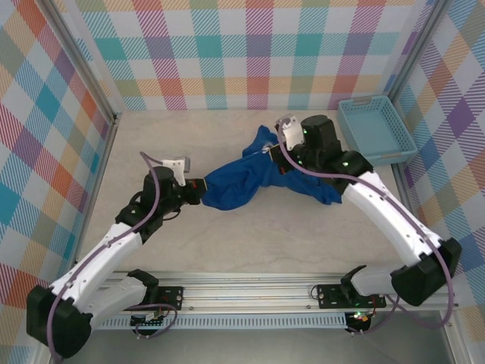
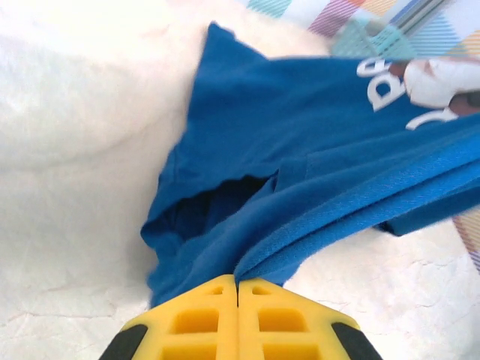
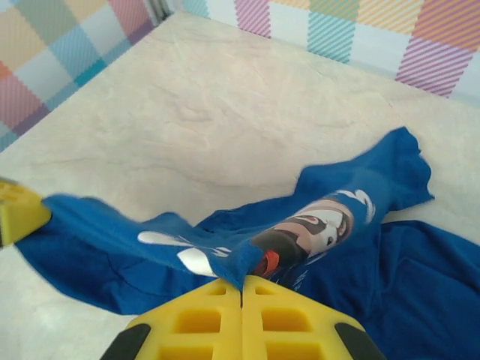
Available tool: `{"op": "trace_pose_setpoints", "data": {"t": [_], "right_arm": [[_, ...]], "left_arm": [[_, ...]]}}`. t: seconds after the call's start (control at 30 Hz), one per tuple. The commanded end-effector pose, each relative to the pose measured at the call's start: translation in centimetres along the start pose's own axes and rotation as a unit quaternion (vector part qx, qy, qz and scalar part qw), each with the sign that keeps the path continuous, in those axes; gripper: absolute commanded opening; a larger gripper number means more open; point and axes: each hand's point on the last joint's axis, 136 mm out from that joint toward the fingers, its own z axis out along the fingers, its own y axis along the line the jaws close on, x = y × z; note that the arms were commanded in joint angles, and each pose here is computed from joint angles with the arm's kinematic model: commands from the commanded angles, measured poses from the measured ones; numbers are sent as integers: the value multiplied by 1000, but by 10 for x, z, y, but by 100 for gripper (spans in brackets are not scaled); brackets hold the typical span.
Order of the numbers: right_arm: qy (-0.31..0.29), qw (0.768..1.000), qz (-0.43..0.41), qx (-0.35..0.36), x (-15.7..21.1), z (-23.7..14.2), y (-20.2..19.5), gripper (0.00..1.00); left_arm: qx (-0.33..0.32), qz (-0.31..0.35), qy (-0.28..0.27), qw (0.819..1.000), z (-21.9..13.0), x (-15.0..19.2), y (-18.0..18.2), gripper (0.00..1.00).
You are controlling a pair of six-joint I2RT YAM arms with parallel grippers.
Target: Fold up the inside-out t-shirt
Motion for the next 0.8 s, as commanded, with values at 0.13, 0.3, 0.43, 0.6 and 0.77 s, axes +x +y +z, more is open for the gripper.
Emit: {"op": "trace_pose_setpoints", "data": {"t": [0.13, 0.3, 0.43, 0.6, 0.77], "right_arm": [[-12, 999, -38, 32, -14, -49, -3, 0], [17, 998, -6, 54, 0, -22, -17, 0], [111, 988, 56, 93, 43, 52, -42, 13], [190, 972, 73, 116, 77, 110, -59, 33], [172, 984, 51, 12, 94, 90, 3, 46]], "left_arm": [[41, 48, -9, 998, -48, -23, -32, 0], [119, 25, 31, 992, -50, -1, -54, 0], [159, -11, 100, 982, -36, 31, -60, 0], [137, -17, 116, 984, -30, 42, -49, 0], [122, -13, 113, 986, -29, 41, -44, 0]]}}
